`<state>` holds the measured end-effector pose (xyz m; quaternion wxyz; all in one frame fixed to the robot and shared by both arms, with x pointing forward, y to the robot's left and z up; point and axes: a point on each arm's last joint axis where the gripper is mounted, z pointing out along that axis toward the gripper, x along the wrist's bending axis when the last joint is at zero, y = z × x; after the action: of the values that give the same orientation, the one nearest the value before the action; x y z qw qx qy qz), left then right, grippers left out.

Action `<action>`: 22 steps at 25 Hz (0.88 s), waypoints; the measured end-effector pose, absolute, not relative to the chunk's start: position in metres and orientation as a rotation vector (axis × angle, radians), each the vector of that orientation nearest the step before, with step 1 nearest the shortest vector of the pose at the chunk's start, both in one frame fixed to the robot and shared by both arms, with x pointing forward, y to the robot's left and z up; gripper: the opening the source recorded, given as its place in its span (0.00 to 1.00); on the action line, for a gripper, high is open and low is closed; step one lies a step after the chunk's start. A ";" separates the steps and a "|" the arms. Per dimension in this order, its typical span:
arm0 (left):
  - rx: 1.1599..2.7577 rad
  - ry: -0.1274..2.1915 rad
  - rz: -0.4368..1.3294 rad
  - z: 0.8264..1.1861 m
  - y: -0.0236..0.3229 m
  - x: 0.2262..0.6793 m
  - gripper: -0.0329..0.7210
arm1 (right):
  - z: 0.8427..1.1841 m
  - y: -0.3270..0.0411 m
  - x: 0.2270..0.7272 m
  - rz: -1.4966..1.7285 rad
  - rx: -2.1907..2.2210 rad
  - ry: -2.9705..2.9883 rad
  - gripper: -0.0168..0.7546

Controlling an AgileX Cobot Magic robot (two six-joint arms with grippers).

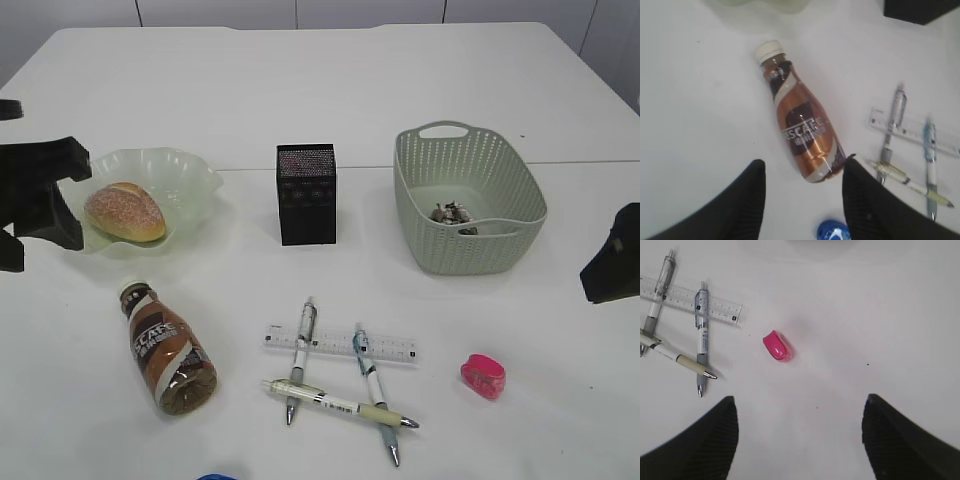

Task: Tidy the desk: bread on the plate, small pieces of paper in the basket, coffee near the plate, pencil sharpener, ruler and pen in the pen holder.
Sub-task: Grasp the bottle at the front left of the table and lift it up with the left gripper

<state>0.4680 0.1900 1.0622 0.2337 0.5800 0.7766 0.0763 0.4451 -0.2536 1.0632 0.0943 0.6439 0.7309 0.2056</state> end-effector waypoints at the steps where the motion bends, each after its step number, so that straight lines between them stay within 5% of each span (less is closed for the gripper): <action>1: 1.543 2.185 0.224 1.058 0.189 0.471 0.53 | 1.064 -0.254 0.444 0.613 1.909 2.166 0.75; 5: 1.426 2.306 0.221 1.040 0.183 0.483 0.55 | 1.064 -0.254 0.444 0.608 1.916 2.167 0.75; 12: 1.420 2.439 0.125 0.994 0.167 0.503 0.73 | 1.064 -0.254 0.444 0.606 1.920 2.167 0.75; 22: 1.402 2.468 0.077 0.941 0.152 0.526 0.75 | 1.064 -0.254 0.444 0.606 1.920 2.167 0.75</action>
<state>0.5257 0.1520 0.9411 0.1506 0.4882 0.8592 0.0267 0.4435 -0.2538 1.0638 0.0916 0.6465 0.7294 0.2039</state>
